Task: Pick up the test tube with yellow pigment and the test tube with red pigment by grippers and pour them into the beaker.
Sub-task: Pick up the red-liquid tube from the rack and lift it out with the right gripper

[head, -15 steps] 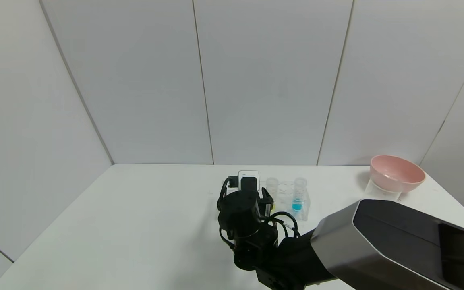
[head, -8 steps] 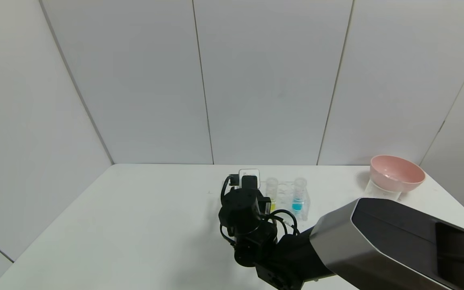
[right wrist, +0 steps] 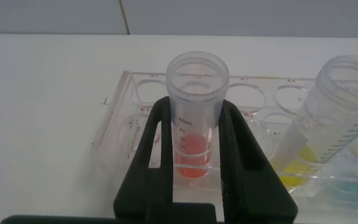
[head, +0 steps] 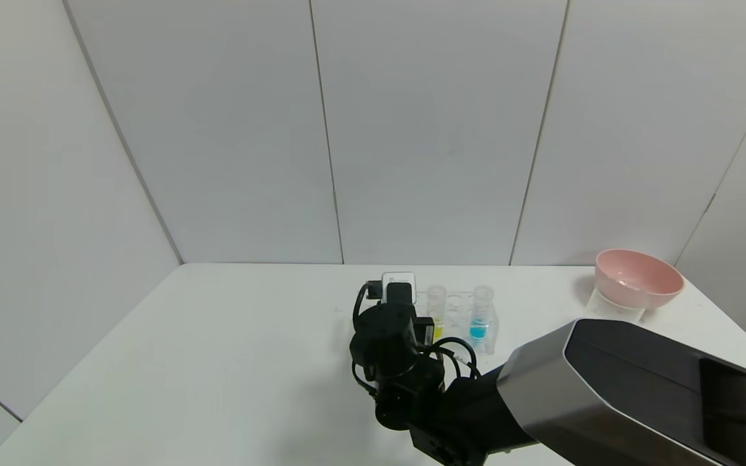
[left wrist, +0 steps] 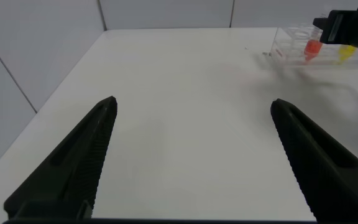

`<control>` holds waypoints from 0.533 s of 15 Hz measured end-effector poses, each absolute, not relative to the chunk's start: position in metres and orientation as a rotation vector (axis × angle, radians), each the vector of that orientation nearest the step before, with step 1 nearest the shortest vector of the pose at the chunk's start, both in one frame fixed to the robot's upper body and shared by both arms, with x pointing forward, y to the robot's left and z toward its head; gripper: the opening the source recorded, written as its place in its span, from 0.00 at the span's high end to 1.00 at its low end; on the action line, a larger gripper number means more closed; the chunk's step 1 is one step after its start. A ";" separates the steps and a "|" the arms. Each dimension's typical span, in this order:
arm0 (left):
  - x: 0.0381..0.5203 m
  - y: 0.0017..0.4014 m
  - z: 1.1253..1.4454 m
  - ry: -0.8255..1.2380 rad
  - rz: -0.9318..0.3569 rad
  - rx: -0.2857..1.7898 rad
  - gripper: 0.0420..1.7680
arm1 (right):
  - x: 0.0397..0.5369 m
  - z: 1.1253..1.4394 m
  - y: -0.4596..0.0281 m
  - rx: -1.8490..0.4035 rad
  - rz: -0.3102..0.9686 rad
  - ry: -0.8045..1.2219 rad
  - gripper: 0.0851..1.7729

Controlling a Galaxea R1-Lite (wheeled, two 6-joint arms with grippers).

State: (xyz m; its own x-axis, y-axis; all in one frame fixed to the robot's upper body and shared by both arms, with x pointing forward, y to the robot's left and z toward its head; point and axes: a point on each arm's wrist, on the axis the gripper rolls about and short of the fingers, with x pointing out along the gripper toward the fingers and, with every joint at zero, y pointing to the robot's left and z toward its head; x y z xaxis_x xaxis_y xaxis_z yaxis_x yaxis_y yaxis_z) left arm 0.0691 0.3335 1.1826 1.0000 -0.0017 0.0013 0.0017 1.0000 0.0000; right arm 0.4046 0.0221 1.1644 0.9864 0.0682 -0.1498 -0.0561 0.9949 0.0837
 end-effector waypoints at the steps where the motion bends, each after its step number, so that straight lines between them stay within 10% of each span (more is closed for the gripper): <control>1: 0.069 0.333 1.183 -0.001 -0.001 0.000 0.00 | 0.405 1.165 0.022 0.080 0.062 0.152 0.76; 8: 0.069 0.333 1.183 -0.001 -0.001 0.000 0.00 | 0.403 1.185 0.020 0.073 0.067 0.121 0.76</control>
